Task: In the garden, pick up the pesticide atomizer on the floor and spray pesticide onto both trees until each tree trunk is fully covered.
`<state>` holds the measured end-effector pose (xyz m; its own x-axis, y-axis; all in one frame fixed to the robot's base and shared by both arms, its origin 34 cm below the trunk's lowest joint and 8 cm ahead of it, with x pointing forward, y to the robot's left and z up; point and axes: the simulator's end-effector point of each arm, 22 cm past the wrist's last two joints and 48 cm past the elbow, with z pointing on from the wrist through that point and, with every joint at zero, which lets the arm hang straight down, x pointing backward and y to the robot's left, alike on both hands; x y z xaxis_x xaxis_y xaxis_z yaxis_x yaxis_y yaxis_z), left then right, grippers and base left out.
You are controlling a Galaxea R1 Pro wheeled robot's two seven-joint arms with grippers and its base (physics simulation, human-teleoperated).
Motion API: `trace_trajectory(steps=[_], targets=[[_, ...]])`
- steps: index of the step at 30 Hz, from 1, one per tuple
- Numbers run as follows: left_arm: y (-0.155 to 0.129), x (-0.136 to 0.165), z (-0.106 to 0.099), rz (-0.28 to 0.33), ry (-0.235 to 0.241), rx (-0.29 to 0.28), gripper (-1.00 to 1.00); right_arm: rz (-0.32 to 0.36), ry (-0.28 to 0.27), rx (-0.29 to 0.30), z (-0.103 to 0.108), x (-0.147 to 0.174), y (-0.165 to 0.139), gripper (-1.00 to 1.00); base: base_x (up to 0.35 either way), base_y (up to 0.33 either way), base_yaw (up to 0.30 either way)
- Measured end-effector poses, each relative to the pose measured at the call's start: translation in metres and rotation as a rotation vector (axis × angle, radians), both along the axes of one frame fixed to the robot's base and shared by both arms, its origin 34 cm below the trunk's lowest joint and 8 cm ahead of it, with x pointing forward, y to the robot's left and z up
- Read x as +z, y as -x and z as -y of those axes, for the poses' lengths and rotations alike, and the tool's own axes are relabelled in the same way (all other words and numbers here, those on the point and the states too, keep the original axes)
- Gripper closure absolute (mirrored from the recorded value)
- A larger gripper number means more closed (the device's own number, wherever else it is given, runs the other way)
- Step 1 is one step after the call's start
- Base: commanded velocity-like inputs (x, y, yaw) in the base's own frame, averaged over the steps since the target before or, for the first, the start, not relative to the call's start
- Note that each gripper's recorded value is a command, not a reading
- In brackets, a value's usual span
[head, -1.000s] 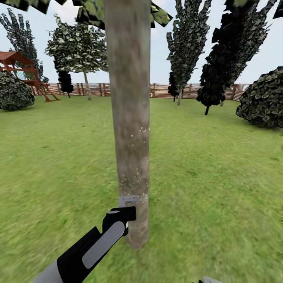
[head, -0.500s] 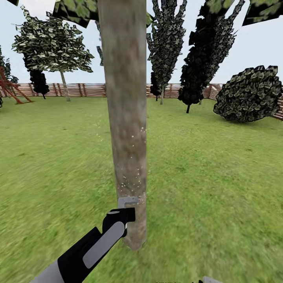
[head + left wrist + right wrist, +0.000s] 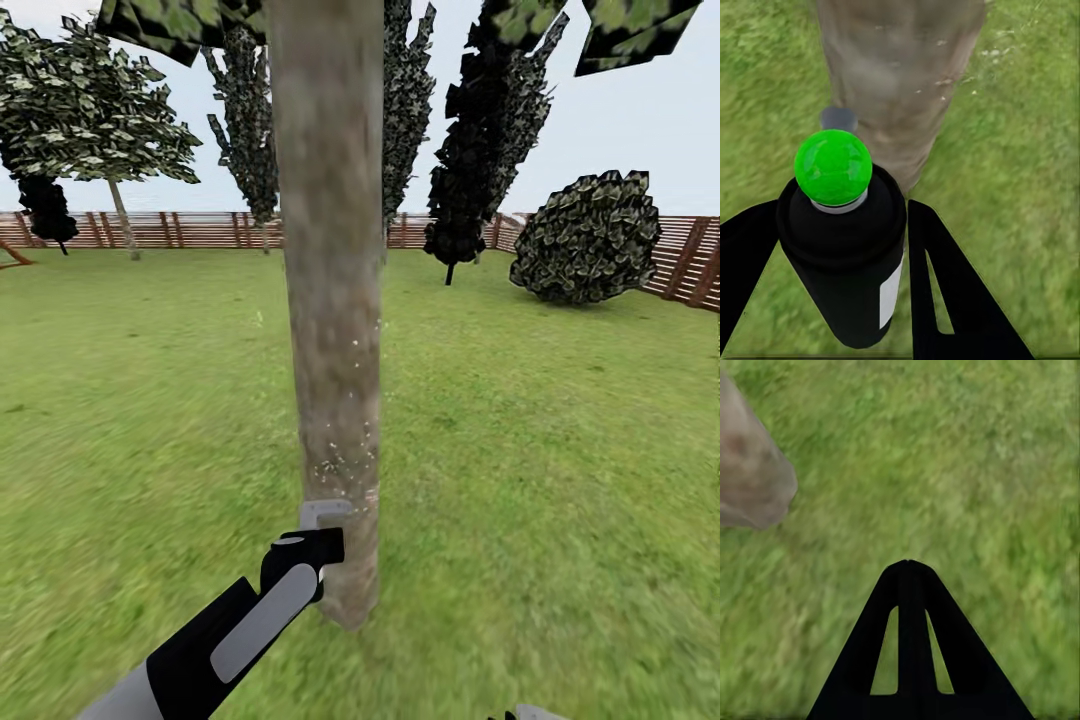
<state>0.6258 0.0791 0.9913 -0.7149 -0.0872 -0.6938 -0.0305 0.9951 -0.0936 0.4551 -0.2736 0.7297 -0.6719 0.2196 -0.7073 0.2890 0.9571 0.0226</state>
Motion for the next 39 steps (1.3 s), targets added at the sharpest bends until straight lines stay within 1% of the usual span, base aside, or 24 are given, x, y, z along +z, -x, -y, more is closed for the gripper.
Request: trace_trajectory(steps=[11,17,23,26,27,28,29,30,31,34,35,37,38,39], targets=[[-0.001,0.001,0.0,0.008,0.009,0.01,1.0,0.001,0.0,0.0,0.0,0.0,0.0,1.0,-0.17,0.3,-0.151],[-0.001,0.002,0.0,0.009,0.01,0.011,1.0,0.002,0.001,0.0,0.001,0.001,0.0,1.0,-0.034,0.314,-0.132],[-0.001,0.005,0.001,0.015,0.014,0.008,1.0,0.002,0.0,0.0,0.0,0.001,-0.001,1.0,0.008,0.067,-0.031],[0.0,0.004,0.0,-0.002,-0.002,0.001,1.0,0.002,0.0,0.0,0.0,0.001,0.0,1.0,0.001,0.006,-0.003],[0.001,0.004,-0.002,-0.014,-0.024,-0.008,1.0,0.002,0.0,0.0,0.0,0.001,0.0,1.0,0.0,0.002,-0.001],[-0.002,0.01,-0.01,-0.022,-0.073,-0.011,1.0,0.001,0.0,0.0,0.0,0.001,0.0,1.0,0.0,0.0,0.0],[-0.013,0.027,-0.023,-0.009,-0.108,0.016,1.0,0.002,0.0,0.0,0.0,0.001,0.0,1.0,0.0,0.0,0.0],[-0.021,0.04,-0.031,0.0,-0.12,0.033,1.0,0.002,0.0,0.0,0.0,0.001,0.0,1.0,0.0,0.0,0.0],[-0.028,0.053,-0.037,0.007,-0.127,0.04,1.0,0.001,0.0,0.0,0.0,0.001,0.0,1.0,0.0,0.0,0.0],[-0.051,0.095,-0.05,0.043,-0.141,0.066,1.0,0.002,0.0,0.0,0.0,0.001,0.0,1.0,0.0,0.0,0.0],[-0.062,0.117,-0.053,0.059,-0.14,0.08,1.0,0.002,0.0,0.0,0.0,0.001,0.0,1.0,0.0,0.0,0.0],[-0.076,0.151,-0.052,0.082,-0.126,0.093,1.0,0.002,0.0,0.0,0.0,0.001,0.0,1.0,0.0,0.0,0.0],[-0.085,0.177,-0.049,0.1,-0.111,0.098,1.0,0.001,-0.001,0.0,-0.001,0.0,0.0,1.0,0.0,0.0,0.0],[-0.09,0.197,-0.046,0.114,-0.099,0.098,1.0,0.0,-0.001,0.001,-0.001,0.0,0.0,1.0,0.0,0.0,0.0]])
